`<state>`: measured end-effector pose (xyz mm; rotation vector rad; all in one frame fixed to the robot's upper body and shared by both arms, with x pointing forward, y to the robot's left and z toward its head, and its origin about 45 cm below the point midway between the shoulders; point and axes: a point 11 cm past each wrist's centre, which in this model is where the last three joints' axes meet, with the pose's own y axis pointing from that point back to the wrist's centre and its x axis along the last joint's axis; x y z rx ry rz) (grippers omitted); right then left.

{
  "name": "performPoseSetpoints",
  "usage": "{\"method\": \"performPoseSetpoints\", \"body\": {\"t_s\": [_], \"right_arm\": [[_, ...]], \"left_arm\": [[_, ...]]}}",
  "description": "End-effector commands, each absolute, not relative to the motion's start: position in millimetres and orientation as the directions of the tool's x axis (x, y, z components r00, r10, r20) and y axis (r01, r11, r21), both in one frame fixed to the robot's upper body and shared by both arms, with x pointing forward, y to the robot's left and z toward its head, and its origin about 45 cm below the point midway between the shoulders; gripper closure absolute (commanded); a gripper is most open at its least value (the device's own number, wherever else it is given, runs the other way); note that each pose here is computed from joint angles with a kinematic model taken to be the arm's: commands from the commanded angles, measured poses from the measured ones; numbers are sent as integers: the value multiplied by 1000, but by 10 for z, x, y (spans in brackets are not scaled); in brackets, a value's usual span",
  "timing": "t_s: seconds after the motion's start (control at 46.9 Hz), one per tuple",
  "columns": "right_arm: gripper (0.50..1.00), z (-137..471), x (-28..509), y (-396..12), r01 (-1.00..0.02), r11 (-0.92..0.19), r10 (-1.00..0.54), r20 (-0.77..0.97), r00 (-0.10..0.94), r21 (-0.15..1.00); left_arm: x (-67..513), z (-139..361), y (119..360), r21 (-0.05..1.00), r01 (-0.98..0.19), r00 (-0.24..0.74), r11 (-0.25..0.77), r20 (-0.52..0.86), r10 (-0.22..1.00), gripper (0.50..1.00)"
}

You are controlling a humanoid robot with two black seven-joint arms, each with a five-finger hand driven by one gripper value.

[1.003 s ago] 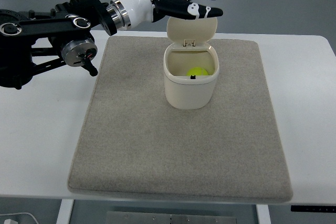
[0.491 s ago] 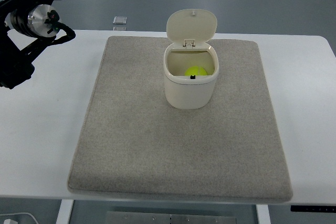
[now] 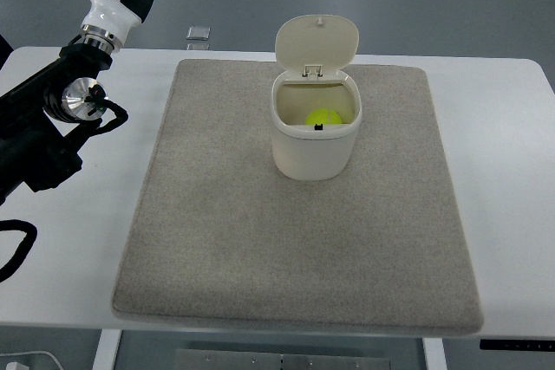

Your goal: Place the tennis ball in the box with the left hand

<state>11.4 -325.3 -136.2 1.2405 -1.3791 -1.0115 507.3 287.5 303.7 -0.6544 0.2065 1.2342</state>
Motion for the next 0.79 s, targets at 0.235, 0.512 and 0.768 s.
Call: {"method": "performPoseSetpoints", "body": {"t_s": [0.235,0.512,0.768], "right_arm": [[562,-1362,113,-3253,-170,130,-991,134,8,977],[562,-1362,114,-3253,-172,130,-991,134,8,976],[562,-1362,113,-3253,-171,131,-991,134,6,977]], "left_arm": [[5032,2621,3049,-287,-954,239,86,-558,795,609],[5015,2574,3147,-278,-959,207,47,-580,788,555],[4997,2548,3232,-268,-963,191,40,-567,801,510]]}}
